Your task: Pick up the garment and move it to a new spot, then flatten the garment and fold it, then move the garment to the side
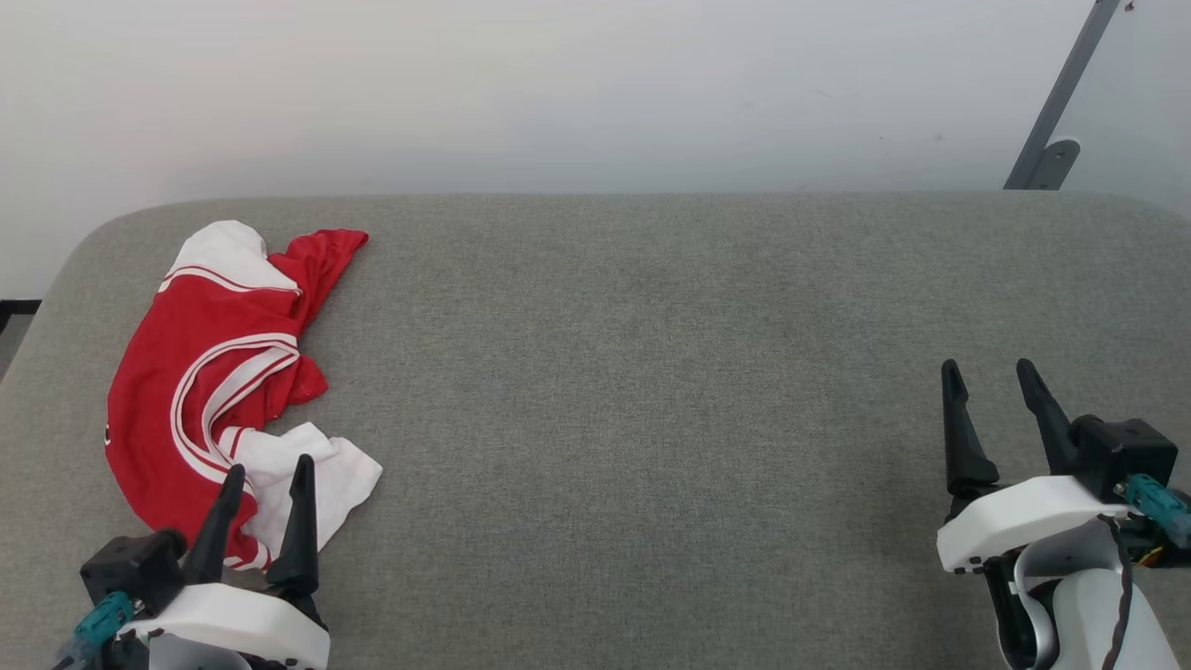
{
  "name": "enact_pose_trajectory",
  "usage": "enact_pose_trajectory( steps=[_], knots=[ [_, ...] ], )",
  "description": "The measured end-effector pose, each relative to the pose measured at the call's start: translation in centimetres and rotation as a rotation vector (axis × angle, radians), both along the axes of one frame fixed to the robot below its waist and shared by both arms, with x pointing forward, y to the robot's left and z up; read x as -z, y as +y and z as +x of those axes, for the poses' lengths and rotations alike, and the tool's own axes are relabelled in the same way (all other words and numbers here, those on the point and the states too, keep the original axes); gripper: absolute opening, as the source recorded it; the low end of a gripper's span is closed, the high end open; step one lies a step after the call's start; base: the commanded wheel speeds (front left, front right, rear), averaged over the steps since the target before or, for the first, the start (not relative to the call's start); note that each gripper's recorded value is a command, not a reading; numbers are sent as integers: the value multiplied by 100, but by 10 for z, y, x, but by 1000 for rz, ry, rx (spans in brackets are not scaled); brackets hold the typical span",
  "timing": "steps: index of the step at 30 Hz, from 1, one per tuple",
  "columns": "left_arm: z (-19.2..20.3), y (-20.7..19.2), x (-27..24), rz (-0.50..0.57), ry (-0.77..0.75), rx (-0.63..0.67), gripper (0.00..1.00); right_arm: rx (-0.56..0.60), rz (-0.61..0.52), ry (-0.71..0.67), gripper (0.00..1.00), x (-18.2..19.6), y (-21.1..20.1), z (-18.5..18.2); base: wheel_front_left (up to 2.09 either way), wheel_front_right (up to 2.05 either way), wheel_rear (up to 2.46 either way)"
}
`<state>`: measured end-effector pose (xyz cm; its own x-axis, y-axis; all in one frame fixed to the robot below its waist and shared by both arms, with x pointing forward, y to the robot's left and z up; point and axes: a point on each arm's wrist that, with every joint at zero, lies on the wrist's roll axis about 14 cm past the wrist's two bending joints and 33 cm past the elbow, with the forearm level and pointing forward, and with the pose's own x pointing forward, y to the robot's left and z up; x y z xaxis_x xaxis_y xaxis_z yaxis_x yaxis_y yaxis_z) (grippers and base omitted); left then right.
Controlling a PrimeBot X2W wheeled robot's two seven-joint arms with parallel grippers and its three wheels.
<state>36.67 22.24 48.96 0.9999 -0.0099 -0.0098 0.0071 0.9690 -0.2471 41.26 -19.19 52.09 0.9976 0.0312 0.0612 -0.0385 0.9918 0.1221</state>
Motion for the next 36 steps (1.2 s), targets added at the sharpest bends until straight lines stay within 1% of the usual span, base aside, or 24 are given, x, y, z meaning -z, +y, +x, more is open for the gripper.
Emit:
enact_pose_trajectory(
  steps=[10,15,16,22,26,32,36],
  knots=[
    [1,3,-3,36,-19,-2,100,-1,-31,0,100,4,2,4,0,0,0],
    [-6,19,-2,68,-16,-44,100,-53,-68,-1,100,7,21,10,0,0,0],
    [-11,29,-2,80,-15,-76,100,-92,-76,-3,100,8,36,13,0,0,0],
    [-37,57,0,94,-11,-183,100,-240,-112,-4,100,14,90,22,0,0,0],
    [-62,77,4,106,2,-270,100,-352,-127,-18,100,14,133,29,0,0,0],
    [-113,107,10,121,29,-422,100,-539,-132,-31,100,17,204,28,0,0,0],
    [-154,129,13,110,39,-551,100,-700,-114,-48,100,11,262,15,0,0,0]
  ],
)
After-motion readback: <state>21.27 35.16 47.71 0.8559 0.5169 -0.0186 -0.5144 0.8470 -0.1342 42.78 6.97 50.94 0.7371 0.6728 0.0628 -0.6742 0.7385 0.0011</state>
